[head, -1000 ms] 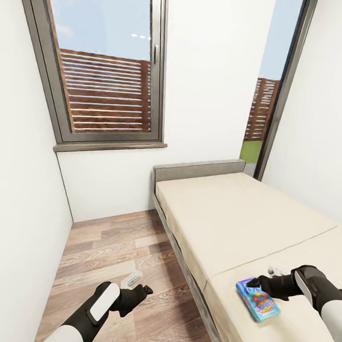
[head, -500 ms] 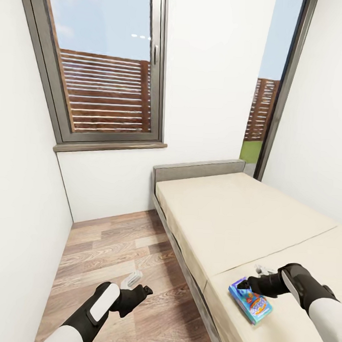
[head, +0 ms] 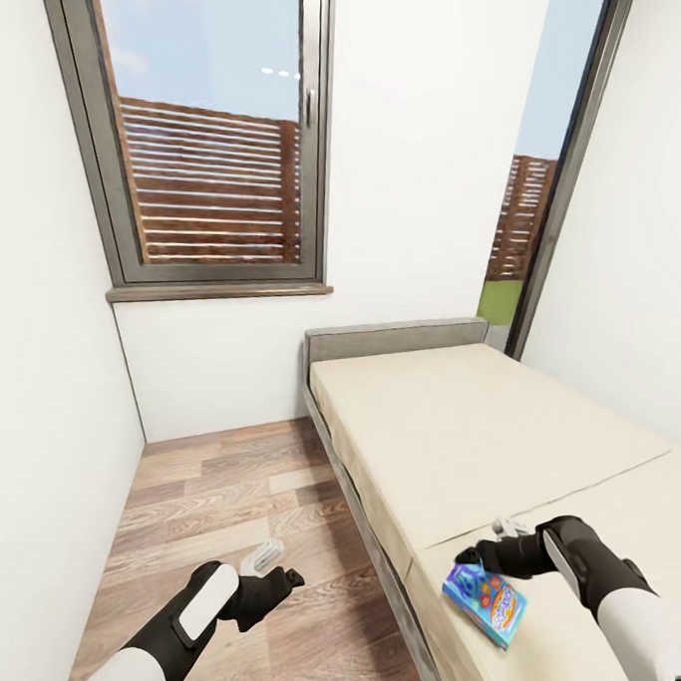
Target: Put all the toys in the child's room - the three board games (two on the bed and one on the table), the two jigsaw puzzles on the table, and the tennis ball on the table - inside the toy box on the table in the child's room.
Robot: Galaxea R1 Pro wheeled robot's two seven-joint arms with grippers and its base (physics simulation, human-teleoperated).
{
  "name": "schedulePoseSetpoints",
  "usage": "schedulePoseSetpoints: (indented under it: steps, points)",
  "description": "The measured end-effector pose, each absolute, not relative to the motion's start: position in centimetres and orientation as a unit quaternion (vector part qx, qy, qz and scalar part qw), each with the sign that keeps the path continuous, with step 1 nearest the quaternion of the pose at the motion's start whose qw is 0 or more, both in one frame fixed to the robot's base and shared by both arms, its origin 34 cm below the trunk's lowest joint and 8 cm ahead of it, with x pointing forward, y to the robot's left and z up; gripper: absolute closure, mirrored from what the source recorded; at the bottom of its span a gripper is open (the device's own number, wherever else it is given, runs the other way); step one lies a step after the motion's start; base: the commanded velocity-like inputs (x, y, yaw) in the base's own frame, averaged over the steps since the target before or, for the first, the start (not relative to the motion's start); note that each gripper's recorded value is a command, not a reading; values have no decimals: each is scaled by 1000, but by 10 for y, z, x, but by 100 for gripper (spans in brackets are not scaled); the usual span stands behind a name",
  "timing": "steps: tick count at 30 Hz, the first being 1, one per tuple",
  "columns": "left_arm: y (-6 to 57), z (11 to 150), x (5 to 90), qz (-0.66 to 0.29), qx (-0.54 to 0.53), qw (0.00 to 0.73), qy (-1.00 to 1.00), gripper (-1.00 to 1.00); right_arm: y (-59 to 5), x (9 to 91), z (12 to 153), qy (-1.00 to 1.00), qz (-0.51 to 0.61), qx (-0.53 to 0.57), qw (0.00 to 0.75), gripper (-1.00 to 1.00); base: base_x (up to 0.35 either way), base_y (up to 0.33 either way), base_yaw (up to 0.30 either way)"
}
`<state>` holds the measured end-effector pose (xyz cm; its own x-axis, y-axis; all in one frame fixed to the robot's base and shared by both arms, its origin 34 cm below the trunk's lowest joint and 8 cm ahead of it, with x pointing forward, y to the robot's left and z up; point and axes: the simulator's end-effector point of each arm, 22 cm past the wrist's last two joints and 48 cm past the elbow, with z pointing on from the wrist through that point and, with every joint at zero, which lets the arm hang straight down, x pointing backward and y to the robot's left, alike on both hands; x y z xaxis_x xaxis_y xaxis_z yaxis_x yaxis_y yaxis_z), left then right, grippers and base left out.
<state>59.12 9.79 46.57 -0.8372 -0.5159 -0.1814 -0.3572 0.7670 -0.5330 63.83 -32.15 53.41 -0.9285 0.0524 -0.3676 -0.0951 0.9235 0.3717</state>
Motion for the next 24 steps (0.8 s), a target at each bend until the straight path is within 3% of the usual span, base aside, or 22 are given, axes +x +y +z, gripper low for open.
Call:
schedulePoseSetpoints:
  steps: [24]
  points:
    - [98,466,591,-246,-235,161,926,-100,-319,649,543,957,197,-20,212,-100,0,0,0]
